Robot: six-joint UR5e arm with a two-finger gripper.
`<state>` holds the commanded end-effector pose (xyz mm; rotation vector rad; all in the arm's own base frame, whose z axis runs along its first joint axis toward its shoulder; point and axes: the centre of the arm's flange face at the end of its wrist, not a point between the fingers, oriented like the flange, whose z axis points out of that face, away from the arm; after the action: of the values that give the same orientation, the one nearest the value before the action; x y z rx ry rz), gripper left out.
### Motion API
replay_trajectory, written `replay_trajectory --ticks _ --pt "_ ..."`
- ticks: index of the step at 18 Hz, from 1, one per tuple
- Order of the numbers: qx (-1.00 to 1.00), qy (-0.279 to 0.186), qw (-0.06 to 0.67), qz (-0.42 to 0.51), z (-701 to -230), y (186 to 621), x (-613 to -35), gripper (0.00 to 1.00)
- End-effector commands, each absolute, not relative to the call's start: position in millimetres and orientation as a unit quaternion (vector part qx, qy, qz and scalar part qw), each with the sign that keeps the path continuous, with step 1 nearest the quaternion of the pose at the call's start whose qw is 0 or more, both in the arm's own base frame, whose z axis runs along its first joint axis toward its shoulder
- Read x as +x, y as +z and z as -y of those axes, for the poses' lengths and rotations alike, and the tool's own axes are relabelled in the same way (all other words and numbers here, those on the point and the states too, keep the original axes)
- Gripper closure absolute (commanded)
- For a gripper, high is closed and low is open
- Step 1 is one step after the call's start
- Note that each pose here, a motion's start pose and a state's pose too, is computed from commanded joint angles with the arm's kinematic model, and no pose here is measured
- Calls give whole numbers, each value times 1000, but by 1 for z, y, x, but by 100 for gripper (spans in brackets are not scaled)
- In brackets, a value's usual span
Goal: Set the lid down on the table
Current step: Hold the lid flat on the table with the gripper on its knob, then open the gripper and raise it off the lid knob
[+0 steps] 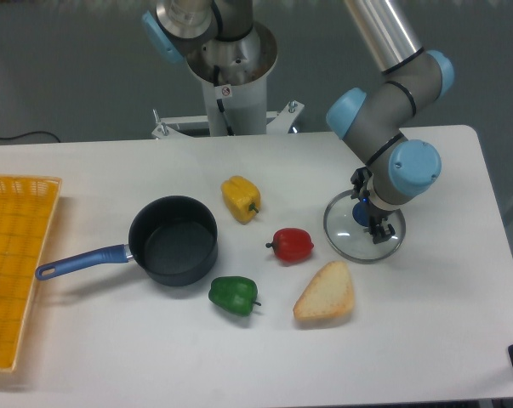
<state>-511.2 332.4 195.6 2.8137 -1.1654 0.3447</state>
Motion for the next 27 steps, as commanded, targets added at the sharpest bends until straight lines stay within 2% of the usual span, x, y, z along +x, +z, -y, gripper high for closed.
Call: replay_trajectory --ticks 10,18,27 --pt "916 97 40 388 -331 218 -506 15" --pt "918 76 40 386 -330 243 -503 1" --pt "943 31 39 330 -360 280 -506 0"
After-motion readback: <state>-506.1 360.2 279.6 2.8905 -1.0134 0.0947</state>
